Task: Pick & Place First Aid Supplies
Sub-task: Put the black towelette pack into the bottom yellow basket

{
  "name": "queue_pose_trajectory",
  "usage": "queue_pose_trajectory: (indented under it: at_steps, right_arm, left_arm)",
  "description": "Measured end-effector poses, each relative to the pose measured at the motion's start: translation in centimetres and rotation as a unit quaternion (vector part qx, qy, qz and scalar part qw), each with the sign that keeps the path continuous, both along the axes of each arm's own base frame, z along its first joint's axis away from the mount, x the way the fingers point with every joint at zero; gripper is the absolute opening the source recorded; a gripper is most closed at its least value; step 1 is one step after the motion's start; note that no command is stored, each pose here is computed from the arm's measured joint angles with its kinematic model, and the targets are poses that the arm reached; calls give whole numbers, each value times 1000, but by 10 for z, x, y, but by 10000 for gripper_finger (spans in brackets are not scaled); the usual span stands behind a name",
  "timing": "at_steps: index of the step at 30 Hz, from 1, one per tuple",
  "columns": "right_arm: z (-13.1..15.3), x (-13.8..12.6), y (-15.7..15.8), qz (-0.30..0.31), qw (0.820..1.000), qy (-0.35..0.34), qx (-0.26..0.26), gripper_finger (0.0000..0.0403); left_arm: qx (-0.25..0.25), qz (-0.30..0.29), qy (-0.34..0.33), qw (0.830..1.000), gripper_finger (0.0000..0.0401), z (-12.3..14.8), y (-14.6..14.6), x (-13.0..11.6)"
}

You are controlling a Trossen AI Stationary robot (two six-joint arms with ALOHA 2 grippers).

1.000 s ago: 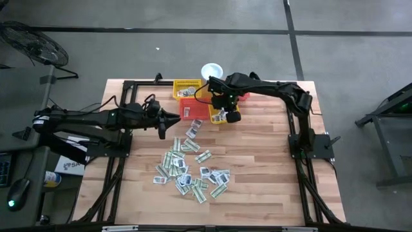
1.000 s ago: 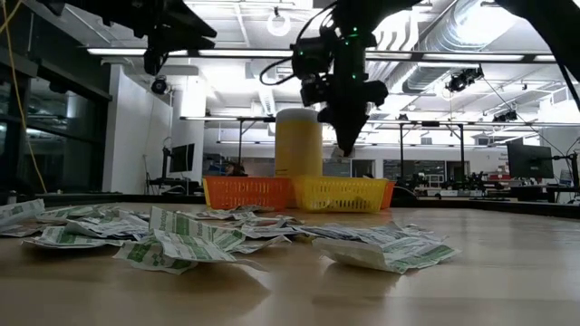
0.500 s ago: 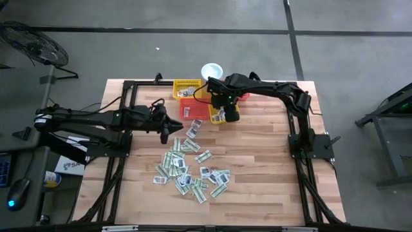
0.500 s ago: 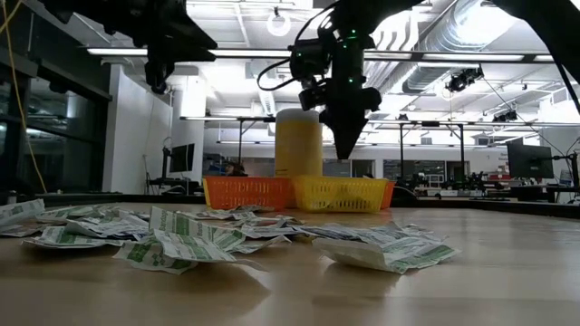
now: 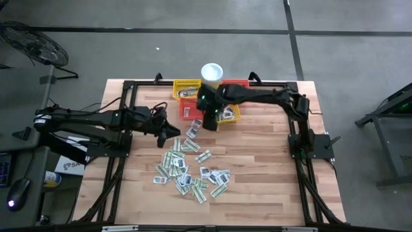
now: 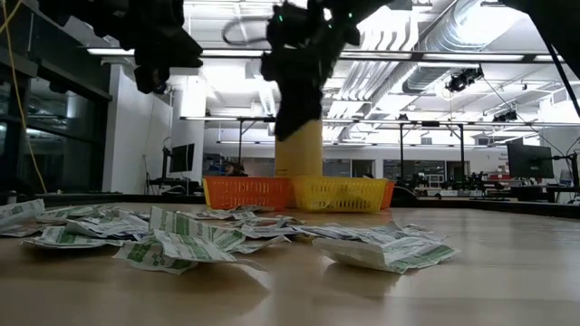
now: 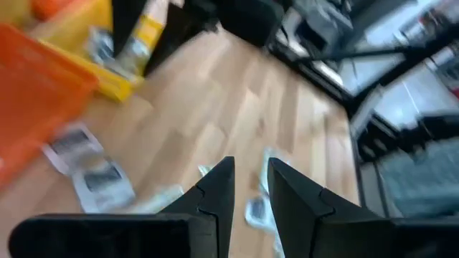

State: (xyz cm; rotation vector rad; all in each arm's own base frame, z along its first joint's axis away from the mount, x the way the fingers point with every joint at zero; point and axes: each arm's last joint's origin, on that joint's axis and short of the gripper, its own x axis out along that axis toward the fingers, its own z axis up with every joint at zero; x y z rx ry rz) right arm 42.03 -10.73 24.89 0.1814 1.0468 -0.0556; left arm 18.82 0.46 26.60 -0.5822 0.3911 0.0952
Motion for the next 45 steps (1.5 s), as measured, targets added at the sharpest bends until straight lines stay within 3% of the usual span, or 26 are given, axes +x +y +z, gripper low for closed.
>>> queue_pose_trajectory:
  at_steps: [6,11,15,20,30,38,45]
  right_arm:
    - [0,18,37,41,990,-18,-135,138]
    - [-26,31,57,49,986,4,-157,138]
    - [-44,38,69,18,982,20,-185,138]
    - [-62,47,78,13,981,19,-191,138]
    - [-73,49,67,-94,979,18,-178,138]
    - [-98,56,72,-40,982,33,-179,137]
    - [-103,58,71,-67,972,34,-222,137]
  left_arm:
    - [4,-28,14,1000,85,-1,-1,-4]
    - [15,-33,24,999,85,0,-2,-15]
    - [30,-37,28,998,85,3,-2,-28]
    - [53,-38,20,998,85,8,-2,-44]
    - [65,-42,11,997,85,12,-3,-67]
    - [86,-44,-9,995,85,16,-3,-79]
    - [86,-46,-5,995,85,15,-3,-83]
